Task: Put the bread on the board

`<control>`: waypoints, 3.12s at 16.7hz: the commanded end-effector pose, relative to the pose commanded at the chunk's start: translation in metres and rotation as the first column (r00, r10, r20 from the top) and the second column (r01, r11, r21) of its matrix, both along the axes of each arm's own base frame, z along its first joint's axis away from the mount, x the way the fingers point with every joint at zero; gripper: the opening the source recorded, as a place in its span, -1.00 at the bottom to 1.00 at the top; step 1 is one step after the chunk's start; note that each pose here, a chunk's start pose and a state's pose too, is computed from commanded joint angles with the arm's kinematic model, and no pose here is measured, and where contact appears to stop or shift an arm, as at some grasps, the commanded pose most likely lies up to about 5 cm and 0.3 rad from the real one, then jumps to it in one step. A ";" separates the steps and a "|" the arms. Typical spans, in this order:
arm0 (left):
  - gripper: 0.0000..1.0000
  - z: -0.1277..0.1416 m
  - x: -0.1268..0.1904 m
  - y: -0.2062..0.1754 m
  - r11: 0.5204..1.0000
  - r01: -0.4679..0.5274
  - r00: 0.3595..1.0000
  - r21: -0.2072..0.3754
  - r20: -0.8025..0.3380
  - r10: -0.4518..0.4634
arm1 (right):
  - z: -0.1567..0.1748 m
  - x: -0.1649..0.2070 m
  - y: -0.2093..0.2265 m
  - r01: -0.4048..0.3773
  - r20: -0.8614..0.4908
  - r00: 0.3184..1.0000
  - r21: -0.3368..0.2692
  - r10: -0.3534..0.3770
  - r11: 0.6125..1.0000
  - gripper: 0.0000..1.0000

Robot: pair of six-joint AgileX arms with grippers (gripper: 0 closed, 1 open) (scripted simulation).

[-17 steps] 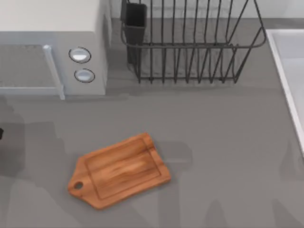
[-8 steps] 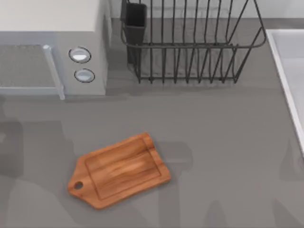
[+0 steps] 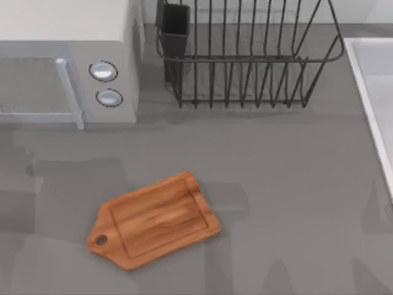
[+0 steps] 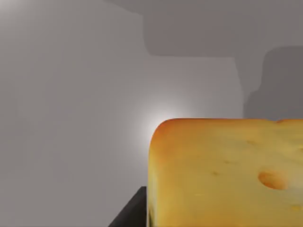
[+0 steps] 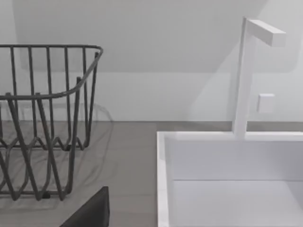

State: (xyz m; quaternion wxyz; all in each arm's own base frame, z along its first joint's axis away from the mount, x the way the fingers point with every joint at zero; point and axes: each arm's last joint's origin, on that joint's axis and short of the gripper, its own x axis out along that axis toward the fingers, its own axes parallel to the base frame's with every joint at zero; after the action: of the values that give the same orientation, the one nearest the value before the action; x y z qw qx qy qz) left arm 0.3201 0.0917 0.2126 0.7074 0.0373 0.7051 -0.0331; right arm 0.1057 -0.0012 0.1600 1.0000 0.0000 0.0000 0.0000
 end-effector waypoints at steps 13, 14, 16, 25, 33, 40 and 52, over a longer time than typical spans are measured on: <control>-1.00 0.005 0.004 -0.029 0.982 -0.189 0.982 0.002 0.001 0.189 | 0.000 0.000 0.000 0.000 0.000 1.000 0.000 0.000 1.000 1.00; -1.00 0.005 0.005 -0.037 0.970 -0.244 0.970 0.002 0.001 0.244 | 0.000 0.000 0.000 0.000 0.000 1.000 0.000 0.000 1.000 1.00; -1.00 0.005 0.008 -0.055 0.927 -0.375 0.927 0.004 -0.005 0.375 | 0.000 0.000 0.000 0.000 0.000 1.000 0.000 0.000 1.000 1.00; -1.00 -0.011 0.003 -0.157 0.484 -0.873 0.484 0.065 -0.020 0.875 | 0.000 0.000 0.000 0.000 0.000 1.000 0.000 0.000 1.000 1.00; -1.00 -0.015 -0.022 -0.243 0.117 -0.993 0.117 0.004 0.013 0.993 | 0.000 0.000 0.000 0.000 0.000 1.000 0.000 0.000 1.000 1.00; -1.00 -0.024 -0.043 -0.284 -0.062 -0.998 -0.062 -0.011 -0.006 0.998 | 0.000 0.000 0.000 0.000 0.000 1.000 0.000 0.000 1.000 1.00; -1.00 -0.039 -0.045 -0.289 -0.088 -0.996 -0.088 -0.010 -0.010 0.996 | 0.000 0.000 0.000 0.000 0.000 1.000 0.000 0.000 1.000 1.00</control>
State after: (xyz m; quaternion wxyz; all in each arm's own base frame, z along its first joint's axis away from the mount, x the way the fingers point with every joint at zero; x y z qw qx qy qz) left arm 0.2749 -0.1975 0.1739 0.5027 -0.4999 0.5033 0.4941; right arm 0.1057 -0.0012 0.1600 1.0000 0.0000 0.0000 0.0000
